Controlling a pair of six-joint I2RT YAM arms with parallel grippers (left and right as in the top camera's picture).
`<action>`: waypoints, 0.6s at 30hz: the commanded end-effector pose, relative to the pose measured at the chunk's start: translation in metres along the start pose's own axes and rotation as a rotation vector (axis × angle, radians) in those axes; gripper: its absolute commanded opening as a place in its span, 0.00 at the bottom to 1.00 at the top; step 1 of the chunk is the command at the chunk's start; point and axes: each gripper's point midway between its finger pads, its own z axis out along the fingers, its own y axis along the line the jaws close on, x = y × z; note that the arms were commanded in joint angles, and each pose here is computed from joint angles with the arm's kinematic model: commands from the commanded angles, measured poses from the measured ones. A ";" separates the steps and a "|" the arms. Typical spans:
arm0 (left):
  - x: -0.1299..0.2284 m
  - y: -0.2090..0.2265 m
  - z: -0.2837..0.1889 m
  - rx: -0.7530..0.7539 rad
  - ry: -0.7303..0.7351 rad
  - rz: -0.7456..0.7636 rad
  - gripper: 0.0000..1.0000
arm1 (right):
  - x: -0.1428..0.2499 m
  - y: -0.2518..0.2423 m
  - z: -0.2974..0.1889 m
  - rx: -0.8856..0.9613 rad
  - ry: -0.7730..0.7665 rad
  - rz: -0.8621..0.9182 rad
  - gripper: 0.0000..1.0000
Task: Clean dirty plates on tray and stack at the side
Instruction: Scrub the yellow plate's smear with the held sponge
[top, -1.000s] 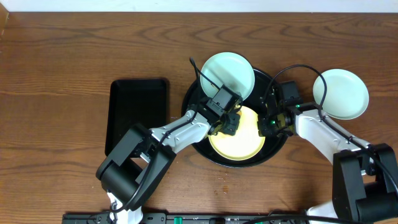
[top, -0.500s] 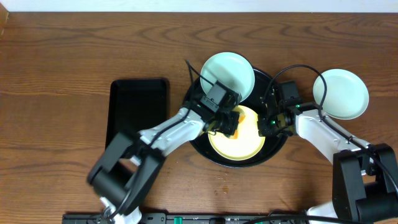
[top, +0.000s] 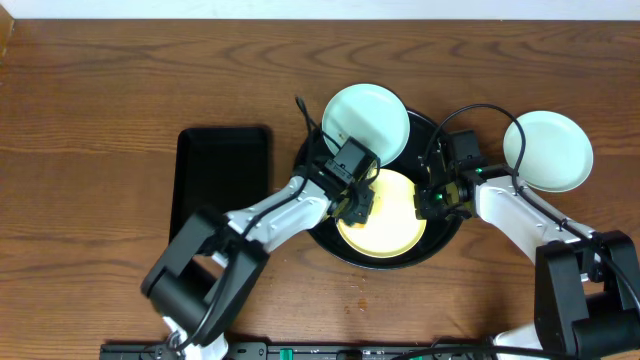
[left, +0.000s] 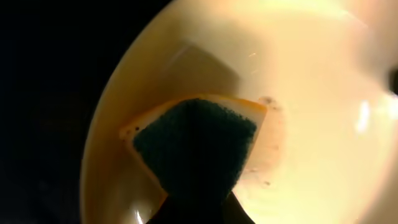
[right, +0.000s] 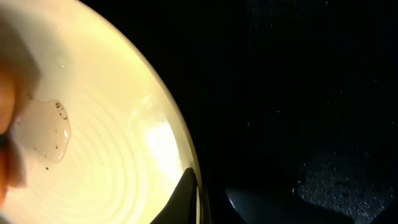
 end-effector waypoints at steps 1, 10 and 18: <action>0.014 0.015 0.018 -0.054 0.048 -0.016 0.08 | 0.007 -0.003 0.004 0.018 0.020 -0.005 0.01; 0.039 -0.018 0.028 0.152 0.183 -0.087 0.08 | 0.007 -0.003 0.004 0.018 0.020 -0.005 0.01; 0.003 -0.049 0.007 0.345 0.120 -0.068 0.08 | 0.007 -0.003 0.004 0.018 0.020 -0.005 0.01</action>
